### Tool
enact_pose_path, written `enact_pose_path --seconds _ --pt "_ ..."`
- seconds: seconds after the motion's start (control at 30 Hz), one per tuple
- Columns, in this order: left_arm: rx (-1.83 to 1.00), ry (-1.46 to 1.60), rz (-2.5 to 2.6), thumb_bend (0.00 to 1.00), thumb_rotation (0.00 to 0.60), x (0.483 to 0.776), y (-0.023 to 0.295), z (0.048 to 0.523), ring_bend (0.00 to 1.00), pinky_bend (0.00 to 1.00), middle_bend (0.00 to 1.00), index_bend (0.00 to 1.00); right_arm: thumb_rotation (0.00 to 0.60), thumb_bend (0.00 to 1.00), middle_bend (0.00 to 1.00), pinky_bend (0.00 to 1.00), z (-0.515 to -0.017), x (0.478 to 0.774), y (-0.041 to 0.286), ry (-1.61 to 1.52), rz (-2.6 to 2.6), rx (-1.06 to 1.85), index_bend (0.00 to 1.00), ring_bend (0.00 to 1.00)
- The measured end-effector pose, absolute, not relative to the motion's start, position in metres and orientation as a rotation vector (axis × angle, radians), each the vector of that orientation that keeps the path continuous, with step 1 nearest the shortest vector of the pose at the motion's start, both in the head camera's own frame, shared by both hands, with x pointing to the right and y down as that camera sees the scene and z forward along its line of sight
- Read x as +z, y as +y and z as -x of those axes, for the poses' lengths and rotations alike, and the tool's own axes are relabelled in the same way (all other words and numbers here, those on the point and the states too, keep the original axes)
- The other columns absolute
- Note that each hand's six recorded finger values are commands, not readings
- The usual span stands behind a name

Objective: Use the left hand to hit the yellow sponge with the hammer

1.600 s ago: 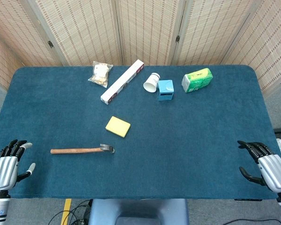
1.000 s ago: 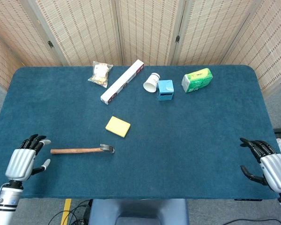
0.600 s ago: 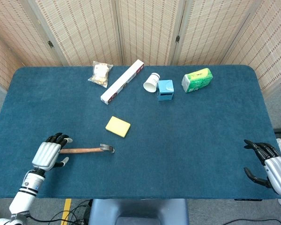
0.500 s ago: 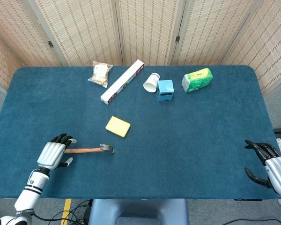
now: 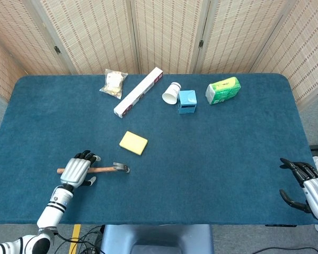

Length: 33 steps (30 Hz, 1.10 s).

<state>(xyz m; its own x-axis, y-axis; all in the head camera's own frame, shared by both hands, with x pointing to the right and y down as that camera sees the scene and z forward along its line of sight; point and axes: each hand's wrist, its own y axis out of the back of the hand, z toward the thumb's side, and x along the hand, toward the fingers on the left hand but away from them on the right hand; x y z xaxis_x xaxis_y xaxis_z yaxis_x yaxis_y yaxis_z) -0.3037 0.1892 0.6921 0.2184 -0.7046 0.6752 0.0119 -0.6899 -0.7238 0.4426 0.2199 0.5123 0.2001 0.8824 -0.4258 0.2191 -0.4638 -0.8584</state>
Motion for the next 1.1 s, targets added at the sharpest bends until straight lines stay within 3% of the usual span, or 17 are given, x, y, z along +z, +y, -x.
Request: enact_pose_path --seconds 0.23,0.47,1.1 --pt "-1.521 0.651 1.919 0.33 0.6 0.7 0.188 0.288 0.16 0.24 0.33 0.35 0.6 0.26 0.28 0.2 -0.443 0.511 0.219 -1.03 1.822 1.285 0.12 0.19" --pt "-1.525 0.64 1.921 0.45 0.6 0.702 0.188 0.285 0.18 0.24 0.37 0.36 0.6 0.26 0.28 0.2 -0.444 0.511 0.219 -1.034 1.825 1.284 0.12 0.19" --pt "-1.532 0.621 1.932 0.54 0.6 0.704 0.191 0.282 0.21 0.24 0.4 0.38 0.6 0.26 0.29 0.2 -0.449 0.511 0.221 -1.047 1.821 1.291 0.12 0.19"
